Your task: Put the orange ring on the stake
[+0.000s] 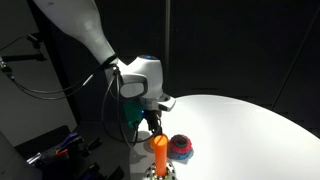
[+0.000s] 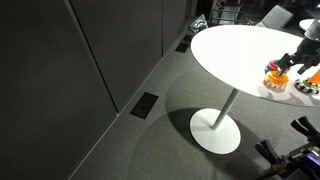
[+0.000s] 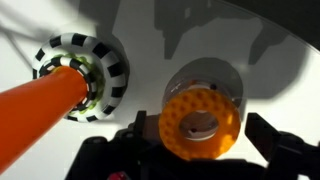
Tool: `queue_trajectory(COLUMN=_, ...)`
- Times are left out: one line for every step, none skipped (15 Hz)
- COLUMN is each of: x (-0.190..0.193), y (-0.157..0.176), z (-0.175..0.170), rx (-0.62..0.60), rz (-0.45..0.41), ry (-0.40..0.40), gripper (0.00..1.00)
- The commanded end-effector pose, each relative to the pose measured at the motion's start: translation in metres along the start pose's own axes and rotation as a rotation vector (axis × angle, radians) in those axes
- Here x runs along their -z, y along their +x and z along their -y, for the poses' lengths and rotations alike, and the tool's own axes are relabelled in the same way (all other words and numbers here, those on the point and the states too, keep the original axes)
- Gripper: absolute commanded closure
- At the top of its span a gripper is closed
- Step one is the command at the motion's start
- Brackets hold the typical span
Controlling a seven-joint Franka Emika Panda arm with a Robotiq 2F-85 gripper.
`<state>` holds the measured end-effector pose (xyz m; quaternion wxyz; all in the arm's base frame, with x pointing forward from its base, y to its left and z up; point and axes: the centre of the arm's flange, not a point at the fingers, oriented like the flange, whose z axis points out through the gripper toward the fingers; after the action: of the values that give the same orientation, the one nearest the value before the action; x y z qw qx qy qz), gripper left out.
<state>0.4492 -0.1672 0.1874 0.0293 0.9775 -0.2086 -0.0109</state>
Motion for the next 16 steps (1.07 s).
queue_trajectory(x=-0.013, y=0.008, z=-0.001, rx=0.008, rz=-0.018, ry=-0.006, gripper=0.0)
queue_trajectory(x=-0.015, y=0.008, z=0.0, rx=0.01, rz=-0.018, ry=-0.006, gripper=0.0)
queue_trajectory(x=-0.017, y=0.009, z=0.001, rx=0.011, rz=-0.02, ry=-0.006, gripper=0.0)
queue_trajectory(x=-0.019, y=0.009, z=0.002, rx=0.013, rz=-0.022, ry=-0.007, gripper=0.0)
queue_trajectory(x=-0.021, y=0.009, z=0.003, rx=0.016, rz=-0.023, ry=-0.009, gripper=0.0)
queue_trajectory(x=-0.022, y=0.01, z=0.003, rx=0.018, rz=-0.024, ry=-0.01, gripper=0.0)
queue_trajectory(x=-0.023, y=0.01, z=0.003, rx=0.019, rz=-0.024, ry=-0.01, gripper=0.0)
queue_trajectory(x=-0.024, y=0.01, z=0.004, rx=0.02, rz=-0.025, ry=-0.008, gripper=0.0)
queue_trajectory(x=-0.024, y=0.011, z=0.005, rx=0.02, rz=-0.025, ry=-0.005, gripper=0.0)
queue_trajectory(x=-0.025, y=0.011, z=0.005, rx=0.022, rz=-0.026, ry=-0.004, gripper=0.0)
queue_trajectory(x=-0.025, y=0.011, z=0.006, rx=0.023, rz=-0.027, ry=-0.001, gripper=0.0)
queue_trajectory(x=-0.025, y=0.012, z=0.007, rx=0.024, rz=-0.029, ry=0.001, gripper=0.0)
queue_trajectory(x=-0.025, y=0.012, z=0.008, rx=0.025, rz=-0.029, ry=0.006, gripper=0.0)
queue_trajectory(x=-0.026, y=0.012, z=0.01, rx=0.027, rz=-0.029, ry=0.008, gripper=0.0)
queue_trajectory(x=-0.026, y=0.012, z=0.011, rx=0.029, rz=-0.03, ry=0.009, gripper=0.0)
queue_trajectory(x=-0.026, y=0.011, z=0.012, rx=0.032, rz=-0.031, ry=0.011, gripper=0.0)
